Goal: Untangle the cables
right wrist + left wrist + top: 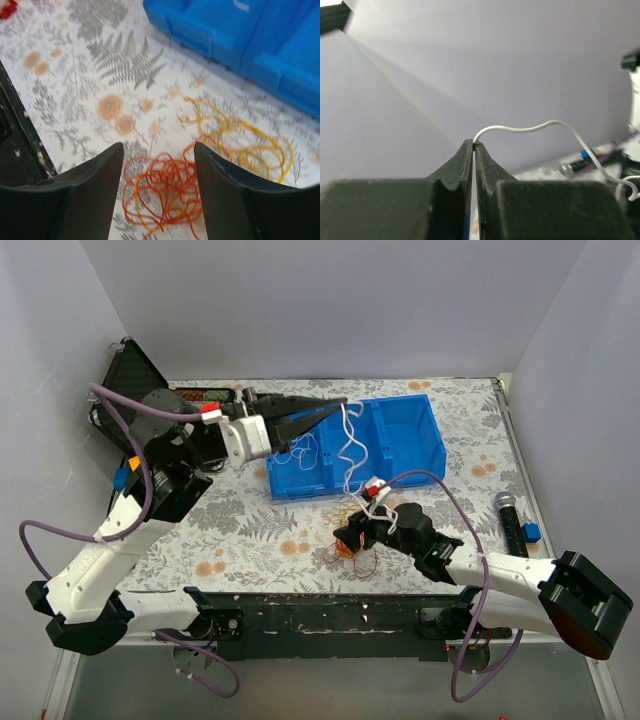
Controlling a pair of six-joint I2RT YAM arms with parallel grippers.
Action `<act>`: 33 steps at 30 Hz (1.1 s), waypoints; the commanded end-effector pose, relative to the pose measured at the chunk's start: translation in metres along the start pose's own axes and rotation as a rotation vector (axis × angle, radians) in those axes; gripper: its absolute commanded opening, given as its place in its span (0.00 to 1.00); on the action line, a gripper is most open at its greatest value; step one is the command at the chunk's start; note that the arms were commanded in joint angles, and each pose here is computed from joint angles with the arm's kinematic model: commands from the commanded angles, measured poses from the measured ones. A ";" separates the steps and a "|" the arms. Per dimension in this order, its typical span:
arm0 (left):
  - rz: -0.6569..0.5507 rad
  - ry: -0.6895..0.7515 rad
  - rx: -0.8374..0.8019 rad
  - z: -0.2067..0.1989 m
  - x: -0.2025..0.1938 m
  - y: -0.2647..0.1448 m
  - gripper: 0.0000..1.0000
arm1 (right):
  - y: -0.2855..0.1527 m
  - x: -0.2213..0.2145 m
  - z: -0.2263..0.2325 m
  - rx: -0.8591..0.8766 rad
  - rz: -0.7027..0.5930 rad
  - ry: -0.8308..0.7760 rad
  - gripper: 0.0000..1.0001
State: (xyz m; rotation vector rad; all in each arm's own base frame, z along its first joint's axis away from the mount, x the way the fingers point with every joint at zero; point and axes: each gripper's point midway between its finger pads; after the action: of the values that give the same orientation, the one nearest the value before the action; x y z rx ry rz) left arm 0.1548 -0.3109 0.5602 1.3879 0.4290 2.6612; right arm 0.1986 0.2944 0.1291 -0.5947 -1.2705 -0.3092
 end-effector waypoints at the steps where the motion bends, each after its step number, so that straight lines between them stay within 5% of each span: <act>1: -0.145 0.147 0.134 0.041 0.066 0.001 0.00 | -0.009 -0.031 0.001 0.008 0.036 0.068 0.66; 7: -0.247 0.291 0.279 0.075 0.102 -0.001 0.00 | -0.016 -0.064 0.000 0.005 0.111 0.115 0.67; 11: -0.216 0.351 0.403 0.096 0.089 -0.004 0.00 | -0.020 -0.073 0.002 0.012 0.140 0.130 0.66; 18: -0.025 0.308 0.733 0.138 -0.003 -0.033 0.00 | -0.032 -0.061 0.000 -0.004 0.095 0.118 0.64; 33: 0.243 0.118 0.927 0.156 -0.170 -0.114 0.00 | -0.046 -0.057 -0.002 -0.024 0.052 0.136 0.63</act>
State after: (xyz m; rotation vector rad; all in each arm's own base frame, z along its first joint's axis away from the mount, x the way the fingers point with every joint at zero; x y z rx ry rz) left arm 0.3743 -0.2233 0.4764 1.5019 1.6582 2.9366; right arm 0.1588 0.2532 0.0849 -0.6155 -1.1291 -0.2872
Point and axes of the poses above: each gripper's point midway between its finger pads, its own y axis out along the fingers, its own z axis along the line the jaws close on, x = y × z, and after that the axes turned 5 degrees about -y, right-handed
